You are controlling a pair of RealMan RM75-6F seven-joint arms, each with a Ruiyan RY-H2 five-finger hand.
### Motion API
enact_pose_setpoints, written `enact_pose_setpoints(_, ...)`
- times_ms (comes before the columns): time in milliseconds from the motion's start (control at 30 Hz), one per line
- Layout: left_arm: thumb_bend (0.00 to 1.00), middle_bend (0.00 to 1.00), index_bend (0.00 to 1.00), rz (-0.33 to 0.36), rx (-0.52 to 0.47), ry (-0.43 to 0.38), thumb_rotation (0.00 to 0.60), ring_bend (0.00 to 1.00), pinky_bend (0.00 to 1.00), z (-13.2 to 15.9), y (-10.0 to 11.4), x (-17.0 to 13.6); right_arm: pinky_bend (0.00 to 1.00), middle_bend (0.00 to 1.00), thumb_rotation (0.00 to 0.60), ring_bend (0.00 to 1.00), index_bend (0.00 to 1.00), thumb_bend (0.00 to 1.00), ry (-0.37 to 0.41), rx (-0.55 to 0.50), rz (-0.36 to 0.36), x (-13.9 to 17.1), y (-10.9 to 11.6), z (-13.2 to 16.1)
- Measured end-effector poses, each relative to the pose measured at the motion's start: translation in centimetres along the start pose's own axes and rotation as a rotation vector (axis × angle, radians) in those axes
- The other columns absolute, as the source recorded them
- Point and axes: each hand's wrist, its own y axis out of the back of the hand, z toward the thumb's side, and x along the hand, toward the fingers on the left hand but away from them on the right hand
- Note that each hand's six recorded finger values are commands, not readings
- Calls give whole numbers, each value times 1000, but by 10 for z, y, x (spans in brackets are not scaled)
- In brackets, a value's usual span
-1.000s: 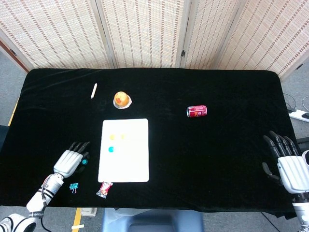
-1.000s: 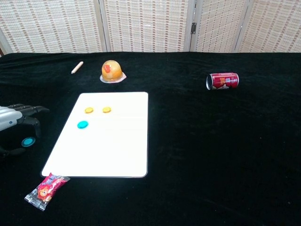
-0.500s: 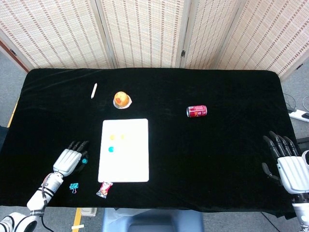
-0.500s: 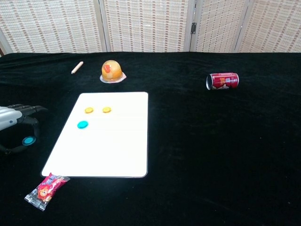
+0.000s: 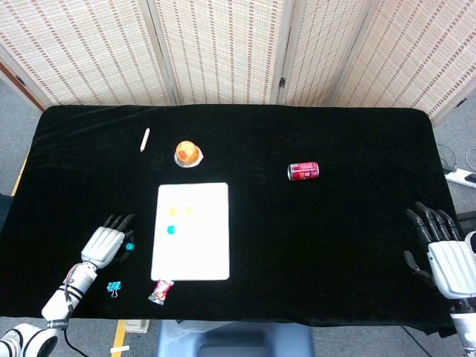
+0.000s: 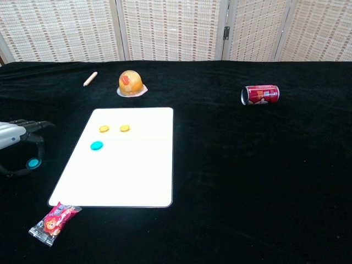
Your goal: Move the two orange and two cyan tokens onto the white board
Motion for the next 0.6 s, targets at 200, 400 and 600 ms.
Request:
enact_pose_setpoints(200,414,55,493,21,-4,-34,600,0,0,9,13,3,0,0,600,0,0,459,0,0,-2,0,1,0)
enact_pose_setpoints(400,414,55,490,44,-17,-105,600,0,0,33,35,15,0,0,600,0,0,459,0,-3,-2,0,0,-1)
enact_pose_setpoints(600,414,55,486,66,-10,-166,600,0,0,62,57,38,0,0,600,0,0,459,-3,-3,-3,0,0,-3)
